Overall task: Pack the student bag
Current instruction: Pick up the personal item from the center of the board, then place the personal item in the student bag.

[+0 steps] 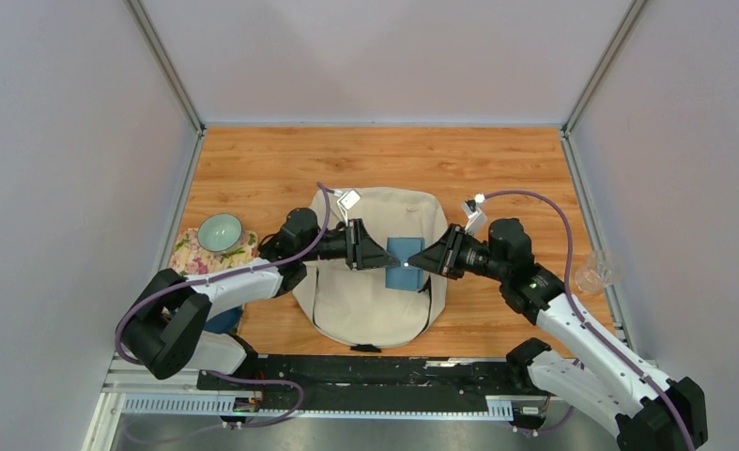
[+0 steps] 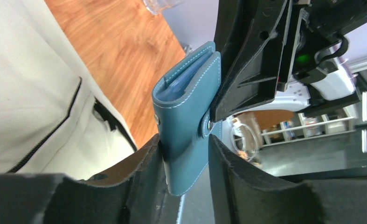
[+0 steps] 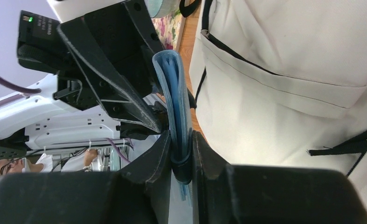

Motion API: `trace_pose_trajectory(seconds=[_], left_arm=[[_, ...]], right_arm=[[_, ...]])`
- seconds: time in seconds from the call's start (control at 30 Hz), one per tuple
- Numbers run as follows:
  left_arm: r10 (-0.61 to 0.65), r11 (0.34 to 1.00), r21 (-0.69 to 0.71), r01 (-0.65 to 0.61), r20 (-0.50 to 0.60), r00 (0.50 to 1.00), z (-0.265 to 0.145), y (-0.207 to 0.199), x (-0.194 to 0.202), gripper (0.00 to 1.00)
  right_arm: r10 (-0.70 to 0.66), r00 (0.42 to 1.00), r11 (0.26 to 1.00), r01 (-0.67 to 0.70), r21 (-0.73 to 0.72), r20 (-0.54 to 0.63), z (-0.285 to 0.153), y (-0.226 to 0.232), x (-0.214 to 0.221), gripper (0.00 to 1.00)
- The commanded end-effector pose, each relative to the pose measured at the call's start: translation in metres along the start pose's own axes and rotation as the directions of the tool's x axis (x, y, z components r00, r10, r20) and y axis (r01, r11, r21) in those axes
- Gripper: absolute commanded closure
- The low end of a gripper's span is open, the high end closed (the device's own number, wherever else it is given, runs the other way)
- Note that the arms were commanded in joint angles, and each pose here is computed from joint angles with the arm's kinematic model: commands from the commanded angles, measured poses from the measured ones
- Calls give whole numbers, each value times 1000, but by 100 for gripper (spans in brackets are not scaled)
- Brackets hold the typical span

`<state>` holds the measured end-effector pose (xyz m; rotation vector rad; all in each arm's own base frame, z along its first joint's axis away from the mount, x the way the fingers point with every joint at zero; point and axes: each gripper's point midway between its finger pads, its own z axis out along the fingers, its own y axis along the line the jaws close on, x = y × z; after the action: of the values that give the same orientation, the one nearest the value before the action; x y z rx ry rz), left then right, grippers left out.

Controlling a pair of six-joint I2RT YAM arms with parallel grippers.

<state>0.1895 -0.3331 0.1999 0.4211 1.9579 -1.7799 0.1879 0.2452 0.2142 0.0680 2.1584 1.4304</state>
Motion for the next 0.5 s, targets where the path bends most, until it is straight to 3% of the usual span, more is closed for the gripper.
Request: trace_pose_trajectory(seconds=[0.0,0.2,0.33,0.47], left_arm=[[144,990,-5,-144,35,989,-2,-20,-19,43],[248,933,-276,-233,21,969,-18,15,-30,23],[278,840,-478,-257,-28,960,-35,47,-36,21],[258,765,-588,-263,-93,962,-45,69,-38,21]], right_arm=[[-29,998,998,26,49,57,-4,0,-12,100],[-18,993,991,1,135,120,-16,-19,-12,100],[-5,988,986,-20,163,155,-24,-27,-11,100],[-2,985,984,-29,173,174,-29,-29,-10,100]])
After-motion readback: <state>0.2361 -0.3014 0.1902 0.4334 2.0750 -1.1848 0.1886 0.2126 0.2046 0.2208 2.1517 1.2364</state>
